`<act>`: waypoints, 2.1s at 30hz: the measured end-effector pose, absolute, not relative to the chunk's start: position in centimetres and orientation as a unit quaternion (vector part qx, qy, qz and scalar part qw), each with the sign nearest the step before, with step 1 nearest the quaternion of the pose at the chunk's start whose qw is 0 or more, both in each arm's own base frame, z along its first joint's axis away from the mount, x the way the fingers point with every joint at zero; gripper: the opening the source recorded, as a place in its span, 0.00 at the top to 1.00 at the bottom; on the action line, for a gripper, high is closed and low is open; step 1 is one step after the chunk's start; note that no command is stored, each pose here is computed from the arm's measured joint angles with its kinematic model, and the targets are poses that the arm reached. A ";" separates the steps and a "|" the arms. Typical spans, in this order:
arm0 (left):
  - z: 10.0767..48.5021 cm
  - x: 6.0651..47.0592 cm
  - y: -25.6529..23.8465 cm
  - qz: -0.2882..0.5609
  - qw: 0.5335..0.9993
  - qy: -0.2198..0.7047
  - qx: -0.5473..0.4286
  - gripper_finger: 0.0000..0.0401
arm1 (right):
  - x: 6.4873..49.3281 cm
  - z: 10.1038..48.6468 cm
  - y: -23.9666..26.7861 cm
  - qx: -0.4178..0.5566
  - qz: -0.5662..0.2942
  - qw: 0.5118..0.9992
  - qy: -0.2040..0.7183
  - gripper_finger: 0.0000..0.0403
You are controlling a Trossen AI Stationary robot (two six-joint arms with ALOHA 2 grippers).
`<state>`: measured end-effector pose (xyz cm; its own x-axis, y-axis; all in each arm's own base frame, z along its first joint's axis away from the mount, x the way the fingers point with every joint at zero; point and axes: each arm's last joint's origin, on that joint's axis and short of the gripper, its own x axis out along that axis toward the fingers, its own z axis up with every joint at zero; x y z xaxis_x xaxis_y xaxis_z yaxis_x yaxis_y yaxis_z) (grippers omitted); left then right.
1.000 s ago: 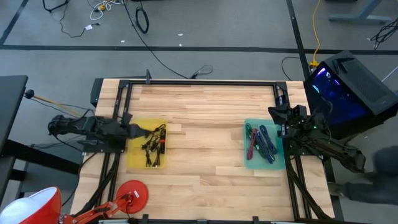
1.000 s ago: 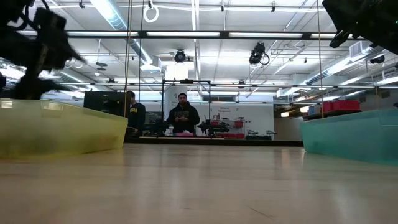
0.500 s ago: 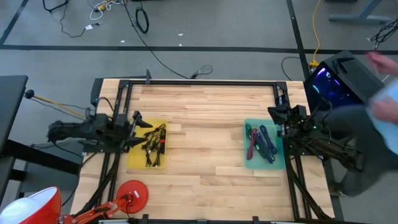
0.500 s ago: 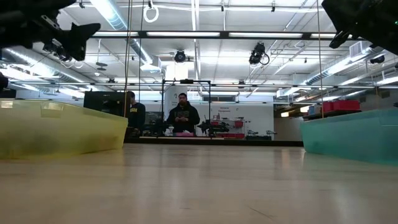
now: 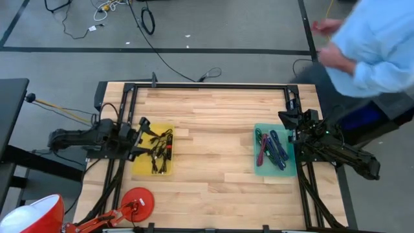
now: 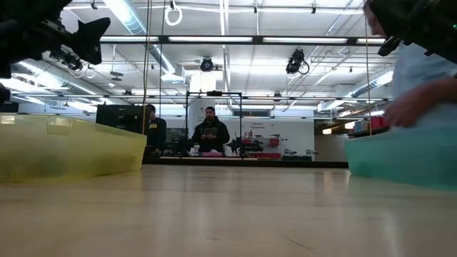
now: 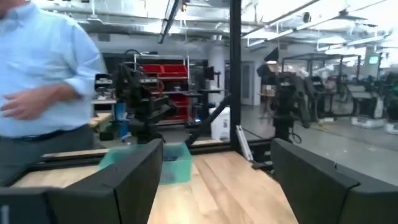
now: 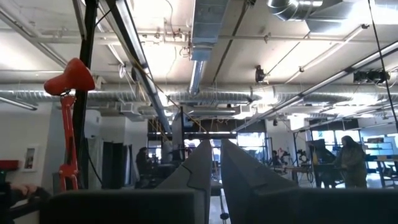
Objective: Pick & Place USB Port
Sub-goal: Return to Home Position
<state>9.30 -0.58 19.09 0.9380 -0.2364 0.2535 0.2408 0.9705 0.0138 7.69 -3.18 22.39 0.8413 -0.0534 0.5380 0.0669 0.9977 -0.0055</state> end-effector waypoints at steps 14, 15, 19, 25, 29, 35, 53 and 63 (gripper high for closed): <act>19.3 9.1 -0.1 -0.169 0.976 -0.134 0.014 0.25 | 7.7 22.4 -3.2 -0.011 -0.032 0.960 -0.279 0.91; 19.2 9.1 0.0 -0.162 0.978 -0.129 0.004 0.25 | 7.7 22.4 -3.2 -0.011 -0.031 0.960 -0.279 0.91; 18.8 9.3 0.5 -0.107 0.988 -0.112 0.003 0.25 | 7.7 22.4 -3.2 -0.011 -0.032 0.960 -0.279 0.91; 18.4 9.4 0.9 -0.065 0.993 -0.094 0.024 0.25 | 7.7 22.4 -3.2 -0.011 -0.032 0.960 -0.278 0.91; 17.9 9.4 1.3 -0.035 0.997 -0.068 0.022 0.25 | 7.7 22.4 -3.2 -0.011 -0.031 0.960 -0.278 0.91; 17.4 9.5 1.7 -0.009 0.999 -0.042 0.006 0.25 | 7.7 22.4 -3.2 -0.011 -0.031 0.960 -0.278 0.91; 17.4 9.6 1.3 -0.004 0.999 -0.042 -0.001 0.25 | 7.7 22.3 -3.2 -0.011 -0.032 0.960 -0.277 0.91; 17.4 9.6 1.3 -0.004 0.999 -0.042 -0.002 0.25 | 7.7 22.3 -3.2 -0.010 -0.032 0.960 -0.277 0.91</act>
<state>9.59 1.32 17.39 0.9964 -0.0076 0.0847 0.0080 1.0000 -0.0047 7.72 -3.19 22.34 0.8443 -0.0549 0.5331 0.0665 0.9978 -0.0026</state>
